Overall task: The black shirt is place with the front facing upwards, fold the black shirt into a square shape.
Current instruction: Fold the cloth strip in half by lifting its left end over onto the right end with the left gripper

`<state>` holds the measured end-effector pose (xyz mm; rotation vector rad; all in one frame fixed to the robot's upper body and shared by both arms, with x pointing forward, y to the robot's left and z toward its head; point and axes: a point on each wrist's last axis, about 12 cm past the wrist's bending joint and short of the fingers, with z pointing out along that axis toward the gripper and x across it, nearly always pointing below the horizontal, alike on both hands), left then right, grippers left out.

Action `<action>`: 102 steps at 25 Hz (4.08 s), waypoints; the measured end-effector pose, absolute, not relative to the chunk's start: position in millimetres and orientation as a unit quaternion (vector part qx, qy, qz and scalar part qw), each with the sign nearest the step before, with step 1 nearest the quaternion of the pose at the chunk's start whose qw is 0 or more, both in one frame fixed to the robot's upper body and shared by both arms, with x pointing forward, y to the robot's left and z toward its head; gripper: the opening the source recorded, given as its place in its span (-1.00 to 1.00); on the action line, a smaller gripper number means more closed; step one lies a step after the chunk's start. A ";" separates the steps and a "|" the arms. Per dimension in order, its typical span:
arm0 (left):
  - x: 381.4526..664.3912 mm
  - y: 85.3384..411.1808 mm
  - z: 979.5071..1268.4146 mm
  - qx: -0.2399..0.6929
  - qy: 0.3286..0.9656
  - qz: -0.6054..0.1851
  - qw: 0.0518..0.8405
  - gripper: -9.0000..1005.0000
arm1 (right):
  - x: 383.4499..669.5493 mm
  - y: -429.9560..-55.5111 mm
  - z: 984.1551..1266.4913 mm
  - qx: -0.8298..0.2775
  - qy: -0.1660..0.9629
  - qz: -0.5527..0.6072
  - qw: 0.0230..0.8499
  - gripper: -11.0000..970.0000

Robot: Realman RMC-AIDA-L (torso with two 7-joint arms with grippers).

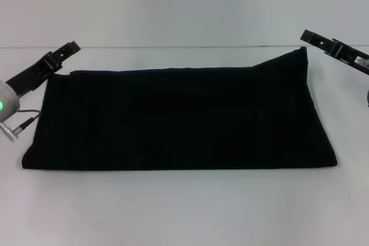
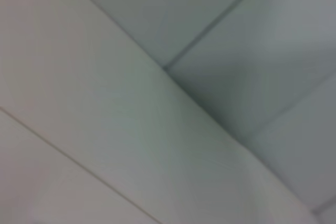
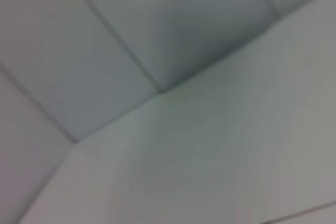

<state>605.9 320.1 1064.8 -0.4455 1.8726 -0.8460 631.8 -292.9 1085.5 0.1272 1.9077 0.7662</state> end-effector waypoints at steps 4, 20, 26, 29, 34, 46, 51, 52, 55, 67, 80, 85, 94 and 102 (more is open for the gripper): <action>588.0 334.6 1070.1 -0.178 0.764 -0.418 0.459 0.50 | 610.1 -293.7 1087.6 -0.080 0.788 0.338 0.509 0.68; 492.7 400.3 1065.3 -0.296 0.745 -0.523 0.290 0.75 | 561.7 -251.0 1059.1 -0.439 0.706 0.268 0.487 0.72; 468.2 411.0 1054.0 -0.346 0.749 -0.507 0.251 0.74 | 563.5 -250.3 1056.8 -0.440 0.709 0.259 0.486 0.72; 465.5 414.8 1052.8 -0.360 0.752 -0.497 0.242 0.74 | 563.8 -249.8 1057.1 -0.437 0.709 0.260 0.489 0.71; 468.5 412.8 1048.5 -0.376 0.751 -0.488 0.236 0.74 | 563.4 -249.6 1056.5 -0.434 0.709 0.262 0.489 0.72; 479.4 411.9 1042.4 -0.396 0.763 -0.457 0.229 0.74 | 558.4 -240.7 1053.3 -0.466 0.699 0.273 0.468 0.71; 485.4 408.9 1043.4 -0.392 0.765 -0.457 0.231 0.74 | 553.1 -236.2 1055.4 -0.482 0.685 0.294 0.461 0.72; 485.8 408.7 1043.4 -0.392 0.765 -0.456 0.231 0.74 | 552.2 -236.0 1055.7 -0.483 0.683 0.298 0.461 0.72; 485.7 409.0 1042.3 -0.393 0.768 -0.452 0.229 0.74 | 550.8 -235.7 1056.0 -0.484 0.680 0.302 0.460 0.72; 488.5 407.4 1039.2 -0.399 0.770 -0.445 0.223 0.74 | 550.9 -235.2 1056.8 -0.483 0.680 0.305 0.459 0.71; 495.6 404.5 1037.6 -0.400 0.774 -0.436 0.224 0.74 | 547.5 -232.1 1055.8 -0.495 0.674 0.314 0.449 0.71; 500.6 401.1 1036.9 -0.400 0.775 -0.436 0.222 0.74 | 546.4 -231.9 1055.9 -0.495 0.673 0.317 0.449 0.71; 523.3 388.5 1040.8 -0.384 0.783 -0.433 0.227 0.74 | 545.8 -232.5 1056.0 -0.494 0.673 0.319 0.449 0.71; 529.9 385.4 1044.2 -0.373 0.789 -0.433 0.226 0.60 | 546.0 -233.5 1057.1 -0.491 0.672 0.320 0.452 0.71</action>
